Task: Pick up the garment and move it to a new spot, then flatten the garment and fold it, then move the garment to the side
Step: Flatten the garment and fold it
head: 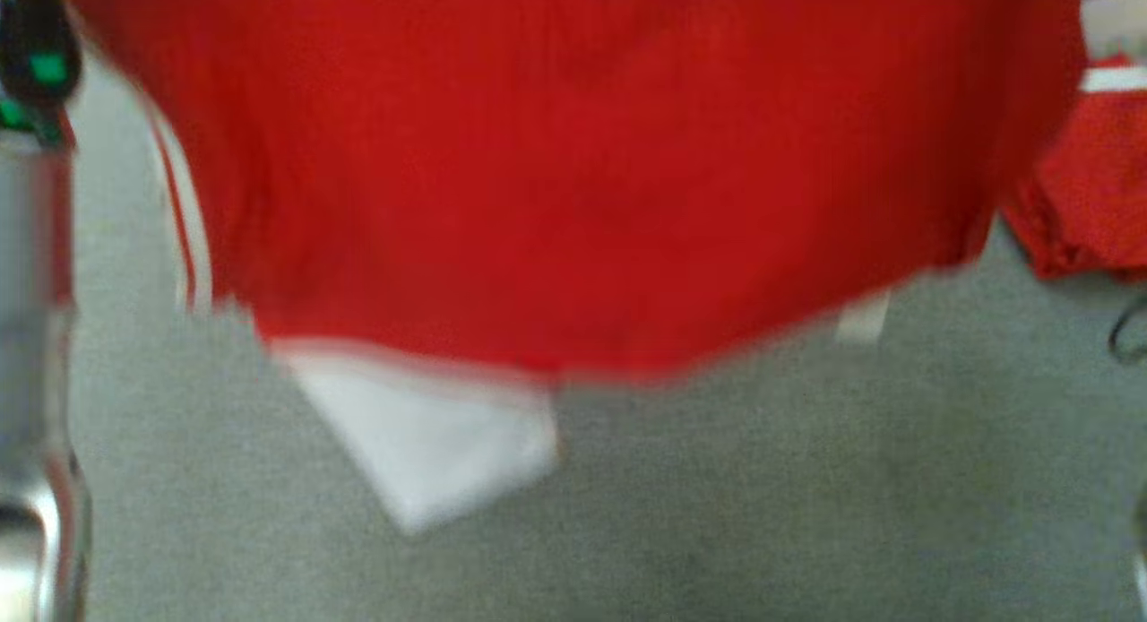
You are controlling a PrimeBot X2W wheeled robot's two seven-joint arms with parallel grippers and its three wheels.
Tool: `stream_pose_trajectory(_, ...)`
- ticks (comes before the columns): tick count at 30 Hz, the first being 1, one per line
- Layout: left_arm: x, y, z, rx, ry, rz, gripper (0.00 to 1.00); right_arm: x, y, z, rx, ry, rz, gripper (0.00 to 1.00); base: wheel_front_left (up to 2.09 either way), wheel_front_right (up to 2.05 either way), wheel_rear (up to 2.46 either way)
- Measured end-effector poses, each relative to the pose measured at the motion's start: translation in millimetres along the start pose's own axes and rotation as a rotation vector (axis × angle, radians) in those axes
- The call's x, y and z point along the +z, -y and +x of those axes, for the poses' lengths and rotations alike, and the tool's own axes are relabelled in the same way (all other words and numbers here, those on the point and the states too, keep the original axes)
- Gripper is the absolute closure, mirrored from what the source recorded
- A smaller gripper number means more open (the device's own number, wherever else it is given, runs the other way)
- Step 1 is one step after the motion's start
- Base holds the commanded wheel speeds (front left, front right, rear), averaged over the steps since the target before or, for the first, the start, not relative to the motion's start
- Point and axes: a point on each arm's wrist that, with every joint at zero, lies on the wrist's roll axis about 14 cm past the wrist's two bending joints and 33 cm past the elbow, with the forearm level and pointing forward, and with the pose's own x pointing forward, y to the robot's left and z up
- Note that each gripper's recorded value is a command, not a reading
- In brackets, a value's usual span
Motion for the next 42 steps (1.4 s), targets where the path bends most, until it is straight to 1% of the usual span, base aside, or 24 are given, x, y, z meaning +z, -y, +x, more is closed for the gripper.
stream_pose_trajectory(2,-14.0,-9.6,20.6,0.017,-0.013,0.009,1.0,-17.3,-2.0,23.9,0.03,-0.023,-0.031,1.0,0.0,0.0,0.0)
stream_pose_trajectory(3,-18.3,-13.8,30.2,0.021,-0.009,0.034,1.0,-24.4,-0.8,35.3,0.035,-0.029,-0.038,1.0,0.0,0.0,0.0)
stream_pose_trajectory(5,-23.2,-24.0,48.8,0.039,0.01,0.057,1.0,-32.6,6.7,57.4,0.023,-0.016,-0.034,1.0,0.0,0.0,0.0)
stream_pose_trajectory(8,-23.1,-35.2,70.6,0.066,0.058,0.054,1.0,-32.4,22.2,85.1,-0.016,0.04,-0.042,1.0,0.0,0.0,0.0)
stream_pose_trajectory(10,-22.9,-34.9,80.2,0.058,0.091,0.045,1.0,-32.2,28.0,98.4,-0.033,0.071,-0.053,1.0,0.0,0.0,0.0)
stream_pose_trajectory(12,-26.3,-31.5,83.2,0.037,0.102,0.058,1.0,-39.6,28.1,105.9,-0.039,0.071,-0.045,1.0,0.0,0.0,0.0)
stream_pose_trajectory(13,-32.3,-30.1,82.3,0.028,0.089,0.069,1.0,-48.0,25.7,107.5,-0.04,0.054,-0.024,1.0,0.0,0.0,0.0)
stream_pose_trajectory(15,-48.7,-28.9,78.7,0.017,0.048,0.073,1.0,-70.6,20.0,106.7,-0.037,0.003,0.01,1.0,0.0,0.0,0.0)
stream_pose_trajectory(18,-83.9,-31.8,64.9,0.018,-0.045,0.073,1.0,-102.8,12.1,102.5,-0.021,-0.074,0.015,1.0,0.0,0.0,0.0)
stream_pose_trajectory(20,-114.4,-34.2,47.5,0.023,-0.124,0.071,1.0,-129.6,7.1,91.2,-0.01,-0.143,0.017,1.0,0.0,0.0,0.0)
stream_pose_trajectory(22,-149.9,-38.1,21.7,0.034,-0.226,0.068,1.0,-164.3,0.0,71.6,0.01,-0.244,0.007,1.0,0.0,0.0,0.0)
stream_pose_trajectory(23,-149.9,-38.1,21.7,0.034,-0.226,0.068,1.0,-164.3,0.0,71.6,0.01,-0.244,0.007,1.0,0.0,0.0,0.0)
stream_pose_trajectory(24,-167.4,-38.6,7.0,0.033,-0.279,0.067,1.0,-182.6,-4.3,59.5,0.026,-0.3,-0.004,1.0,0.0,0.0,0.0)
stream_pose_trajectory(25,-200.2,-38.1,-26.7,0.029,-0.388,0.075,1.0,-219.1,-14.8,30.8,0.058,-0.423,-0.009,1.0,0.0,0.0,0.0)
stream_pose_trajectory(26,-213.6,-36.2,-43.7,0.015,-0.439,0.094,1.0,-236.6,-20.4,15.2,0.068,-0.499,0.002,1.0,0.0,0.0,0.0)
stream_pose_trajectory(28,-233.8,-33.2,-76.4,-0.014,-0.529,0.128,1.0,-264.5,-30.4,-17.0,0.098,-0.639,0.006,1.0,0.0,0.0,0.0)
stream_pose_trajectory(30,-250.2,-27.9,-108.9,-0.048,-0.628,0.154,1.0,-280.2,-38.8,-44.3,0.131,-0.74,0.001,1.0,0.0,0.0,0.0)
stream_pose_trajectory(33,-264.7,-14.9,-153.9,-0.098,-0.749,0.153,1.0,-289.2,-43.0,-75.5,0.164,-0.842,-0.003,1.0,0.0,0.0,0.0)
stream_pose_trajectory(35,-265.0,-11.2,-177.5,-0.119,-0.802,0.144,1.0,-287.6,-40.0,-88.6,0.169,-0.882,0.005,1.0,0.0,0.0,0.0)
stream_pose_trajectory(39,-252.6,-13.6,-208.5,-0.152,-0.883,0.15,1.0,-276.7,-40.6,-106.6,0.206,-0.938,0.006,1.0,0.0,0.0,0.0)
stream_pose_trajectory(42,-240.4,-11.5,-229.4,-0.182,-0.935,0.151,1.0,-265.4,-50.2,-122.9,0.237,-0.976,0.053,1.0,0.0,0.0,0.0)
